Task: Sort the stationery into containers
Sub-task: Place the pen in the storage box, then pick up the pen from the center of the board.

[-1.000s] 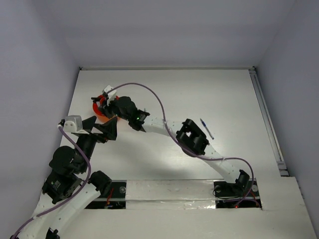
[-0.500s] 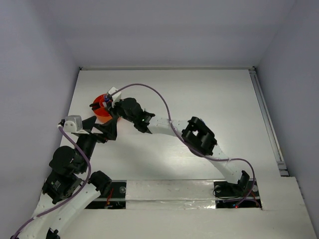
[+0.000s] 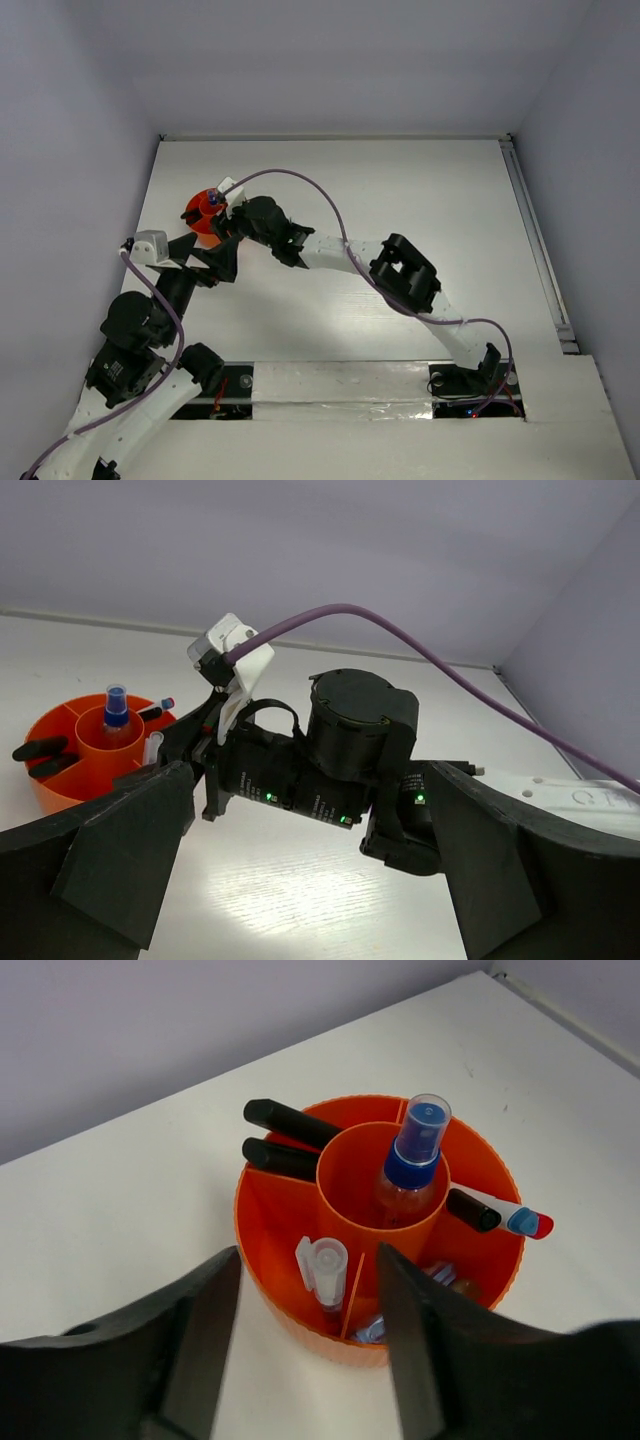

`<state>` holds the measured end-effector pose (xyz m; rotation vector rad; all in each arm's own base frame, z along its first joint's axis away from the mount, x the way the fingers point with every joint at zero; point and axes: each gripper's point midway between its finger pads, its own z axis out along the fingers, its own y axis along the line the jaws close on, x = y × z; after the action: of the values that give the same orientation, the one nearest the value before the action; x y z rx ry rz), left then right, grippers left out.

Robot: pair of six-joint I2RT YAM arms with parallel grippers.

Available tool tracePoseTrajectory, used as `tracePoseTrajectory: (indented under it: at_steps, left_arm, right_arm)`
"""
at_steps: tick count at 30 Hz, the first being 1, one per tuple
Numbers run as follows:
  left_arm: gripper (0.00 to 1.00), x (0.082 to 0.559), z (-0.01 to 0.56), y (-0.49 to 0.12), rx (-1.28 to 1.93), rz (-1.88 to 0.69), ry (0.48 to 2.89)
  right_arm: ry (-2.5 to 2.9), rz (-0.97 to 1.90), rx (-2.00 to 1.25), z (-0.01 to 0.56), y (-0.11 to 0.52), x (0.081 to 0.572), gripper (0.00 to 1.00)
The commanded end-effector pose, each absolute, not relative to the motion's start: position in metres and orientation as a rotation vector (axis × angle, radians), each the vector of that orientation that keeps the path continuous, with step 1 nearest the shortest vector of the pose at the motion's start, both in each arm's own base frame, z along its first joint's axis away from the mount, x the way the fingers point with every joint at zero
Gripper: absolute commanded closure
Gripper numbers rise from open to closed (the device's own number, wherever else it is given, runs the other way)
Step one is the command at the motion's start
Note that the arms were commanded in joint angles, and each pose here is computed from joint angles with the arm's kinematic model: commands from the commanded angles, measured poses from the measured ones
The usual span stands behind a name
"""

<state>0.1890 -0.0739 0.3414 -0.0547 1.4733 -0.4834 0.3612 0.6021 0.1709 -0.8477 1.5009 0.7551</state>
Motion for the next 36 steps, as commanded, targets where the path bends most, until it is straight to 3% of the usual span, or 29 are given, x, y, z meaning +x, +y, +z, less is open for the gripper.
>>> tracePoseTrajectory:
  at_steps: [1, 7, 10, 14, 15, 17, 18, 20, 22, 24, 25, 27, 30, 31, 33, 36]
  left_arm:
    - [0.01, 0.194, 0.349, -0.078, -0.064, -0.503, 1.446]
    - [0.01, 0.195, 0.349, -0.079, -0.063, -0.501, 1.448]
    - [0.01, 0.196, 0.351, -0.081, -0.06, -0.505, 1.448]
    - [0.01, 0.195, 0.353, -0.088, -0.042, -0.544, 1.448]
    - [0.01, 0.195, 0.353, -0.091, -0.037, -0.557, 1.452]
    - [0.01, 0.194, 0.351, -0.103, -0.011, -0.618, 1.465]
    - [0.01, 0.193, 0.353, -0.108, -0.003, -0.647, 1.459]
    - [0.01, 0.19, 0.349, -0.124, 0.036, -0.727, 1.467]
    - [0.01, 0.191, 0.35, -0.135, 0.058, -0.78, 1.457]
    - [0.01, 0.192, 0.339, -0.153, 0.1, -0.844, 1.489]
    - [0.01, 0.191, 0.335, -0.162, 0.131, -0.878, 1.503]
    - [0.01, 0.189, 0.329, -0.179, 0.187, -0.953, 1.522]
    - [0.01, 0.189, 0.309, -0.203, 0.236, -1.06, 1.566]
    - [0.01, 0.191, 0.31, -0.21, 0.226, -1.107, 1.556]
    - [0.01, 0.19, 0.29, -0.222, 0.251, -1.165, 1.596]
    - [0.01, 0.192, 0.275, -0.228, 0.242, -1.191, 1.619]
  right_arm:
    - [1.42, 0.813, -0.85, 0.227, 0.601, 0.346, 0.34]
    - [1.441, 0.839, -0.814, 0.262, 0.576, 0.337, 0.13]
    - [1.516, 0.879, -0.77, 0.258, 0.554, 0.334, 0.08]
    - [1.577, 0.918, -0.681, 0.273, 0.51, 0.335, 0.11]
    - [1.614, 0.902, -0.664, 0.265, 0.5, 0.337, 0.13]
    - [1.728, 0.821, -0.568, 0.234, 0.467, 0.349, 0.29]
    - [1.754, 0.803, -0.524, 0.237, 0.449, 0.349, 0.45]
    - [1.872, 0.74, -0.41, 0.201, 0.404, 0.356, 0.64]
    - [1.92, 0.708, -0.312, 0.204, 0.362, 0.356, 0.76]
    - [2.052, 0.574, -0.144, 0.166, 0.295, 0.366, 0.8]
    - [2.041, 0.557, -0.081, 0.174, 0.269, 0.367, 0.81]
    - [2.133, 0.489, 0.009, 0.149, 0.22, 0.365, 0.79]
    - [2.254, 0.322, 0.135, 0.116, 0.144, 0.361, 0.63]
    - [2.275, 0.264, 0.167, 0.109, 0.126, 0.359, 0.5]
    - [2.327, 0.177, 0.169, 0.097, 0.108, 0.354, 0.4]
    - [2.399, 0.142, 0.158, 0.076, 0.1, 0.354, 0.34]
